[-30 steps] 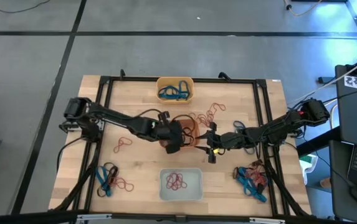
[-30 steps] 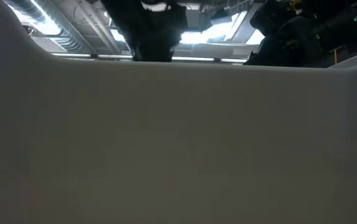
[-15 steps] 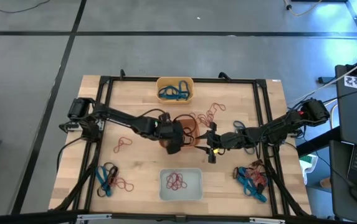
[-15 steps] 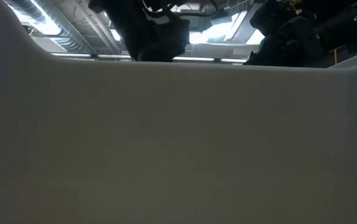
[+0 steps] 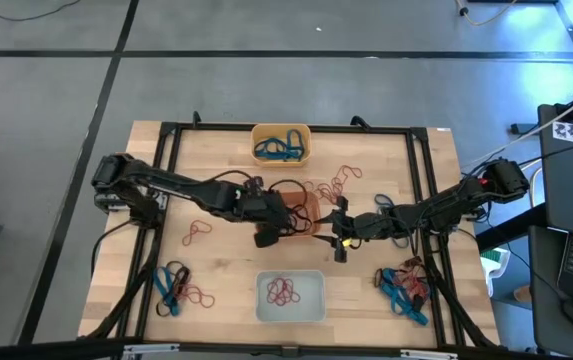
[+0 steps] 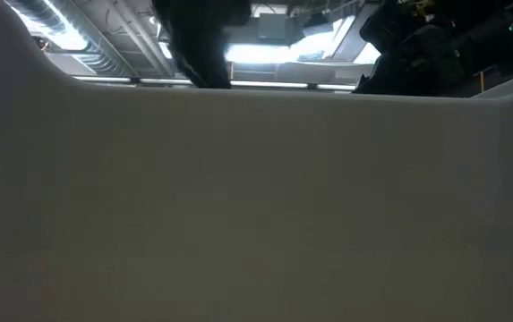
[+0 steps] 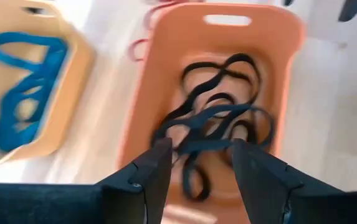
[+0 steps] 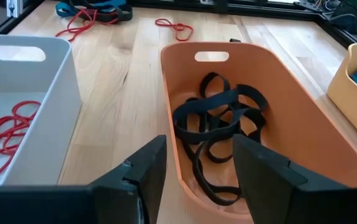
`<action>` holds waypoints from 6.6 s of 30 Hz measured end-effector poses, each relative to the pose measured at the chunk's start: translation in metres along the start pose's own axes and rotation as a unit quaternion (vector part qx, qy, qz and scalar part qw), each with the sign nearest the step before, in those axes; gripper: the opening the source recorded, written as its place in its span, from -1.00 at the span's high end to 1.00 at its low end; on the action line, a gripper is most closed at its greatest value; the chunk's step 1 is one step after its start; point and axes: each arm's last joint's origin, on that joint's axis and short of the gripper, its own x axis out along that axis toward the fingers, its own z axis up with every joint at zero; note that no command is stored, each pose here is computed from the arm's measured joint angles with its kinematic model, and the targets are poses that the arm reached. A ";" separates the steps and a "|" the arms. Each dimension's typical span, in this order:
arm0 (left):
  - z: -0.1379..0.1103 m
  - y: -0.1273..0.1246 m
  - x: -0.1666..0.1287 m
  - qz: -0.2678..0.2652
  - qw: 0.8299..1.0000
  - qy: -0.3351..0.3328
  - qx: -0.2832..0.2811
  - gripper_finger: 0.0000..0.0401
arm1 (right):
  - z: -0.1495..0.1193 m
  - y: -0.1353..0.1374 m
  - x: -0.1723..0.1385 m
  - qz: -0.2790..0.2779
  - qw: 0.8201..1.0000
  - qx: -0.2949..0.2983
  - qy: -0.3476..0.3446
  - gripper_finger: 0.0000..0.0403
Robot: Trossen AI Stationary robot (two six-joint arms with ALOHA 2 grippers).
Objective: Sort rubber bands into baskets
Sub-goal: Put the black rubber band in the orange bin, then put the red rubber band in the white bin
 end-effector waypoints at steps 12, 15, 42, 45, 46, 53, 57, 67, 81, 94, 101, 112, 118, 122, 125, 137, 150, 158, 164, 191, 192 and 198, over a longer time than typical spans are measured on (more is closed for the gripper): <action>-0.026 0.025 -0.030 0.096 0.992 0.076 0.006 0.29 | 0.000 0.000 0.000 0.000 1.000 0.000 0.000 0.10; -0.036 0.030 -0.021 0.112 0.989 0.101 0.010 0.29 | 0.000 0.000 0.000 0.000 1.000 0.000 -0.001 0.10; -0.106 0.098 0.053 0.105 0.953 0.282 -0.030 -0.07 | 0.000 0.000 0.000 0.000 1.000 0.001 -0.001 0.10; -0.112 0.097 0.062 0.084 0.960 0.266 -0.022 -0.06 | 0.000 0.000 0.000 0.000 1.000 0.000 -0.001 0.10; -0.114 0.097 0.064 0.082 0.961 0.263 -0.020 -0.06 | 0.000 0.000 0.000 0.000 1.000 0.001 -0.001 0.10; -0.127 0.099 0.075 0.079 0.964 0.253 -0.025 -0.06 | 0.000 0.000 0.000 0.000 1.000 0.000 -0.001 0.10; -0.134 0.098 0.077 0.068 0.963 0.261 -0.019 -0.04 | 0.000 0.000 0.000 0.000 1.000 0.000 -0.001 0.10; -0.139 0.096 0.081 0.051 0.965 0.256 -0.021 0.25 | 0.000 0.000 0.000 0.000 1.000 0.000 -0.001 0.10; -0.134 0.090 0.079 0.047 0.969 0.243 -0.003 0.97 | 0.000 0.000 0.000 0.000 1.000 -0.003 -0.001 0.10; -0.089 0.065 0.046 0.046 0.981 0.187 0.020 0.96 | 0.001 0.000 0.000 0.000 1.000 -0.002 -0.003 0.10; -0.056 0.051 0.018 0.053 0.990 0.131 0.024 0.96 | 0.000 0.000 0.000 0.000 1.000 -0.003 -0.003 0.10; -0.023 0.023 0.012 -0.005 0.999 -0.038 -0.011 0.85 | 0.000 0.000 0.000 0.000 1.000 -0.003 -0.003 0.10; -0.018 0.017 0.019 -0.021 0.995 -0.078 -0.052 0.81 | 0.001 0.000 0.000 0.000 1.000 -0.002 -0.003 0.10; -0.016 0.014 0.026 -0.022 0.994 -0.085 -0.060 0.77 | 0.001 0.000 0.000 0.000 1.000 -0.002 -0.003 0.10; -0.017 0.012 0.032 -0.021 0.995 -0.077 -0.055 0.65 | 0.001 0.000 0.000 0.000 1.000 -0.002 -0.003 0.10; -0.016 0.012 0.027 -0.031 0.997 -0.058 -0.048 0.04 | 0.000 0.000 0.000 0.000 1.000 -0.003 -0.003 0.10; -0.025 0.009 -0.026 -0.025 0.998 0.024 -0.046 0.01 | 0.000 0.000 0.000 0.000 1.000 -0.003 0.000 0.10; -0.045 0.013 -0.049 0.013 0.995 0.068 -0.065 0.01 | 0.000 0.000 0.000 0.000 1.000 -0.003 -0.001 0.10; -0.067 0.010 -0.045 0.041 0.990 0.118 -0.069 0.01 | 0.000 0.000 0.000 0.000 1.000 -0.003 0.000 0.10; -0.176 0.027 -0.010 0.098 0.907 0.301 -0.278 0.01 | 0.001 0.000 0.000 0.000 1.000 -0.002 -0.004 0.10; -0.177 0.026 -0.007 0.091 0.907 0.299 -0.282 0.01 | 0.001 0.000 0.000 0.000 1.000 -0.002 -0.004 0.10; -0.185 0.025 0.006 0.071 0.904 0.284 -0.312 0.01 | 0.001 0.000 0.000 0.000 1.000 -0.002 -0.005 0.10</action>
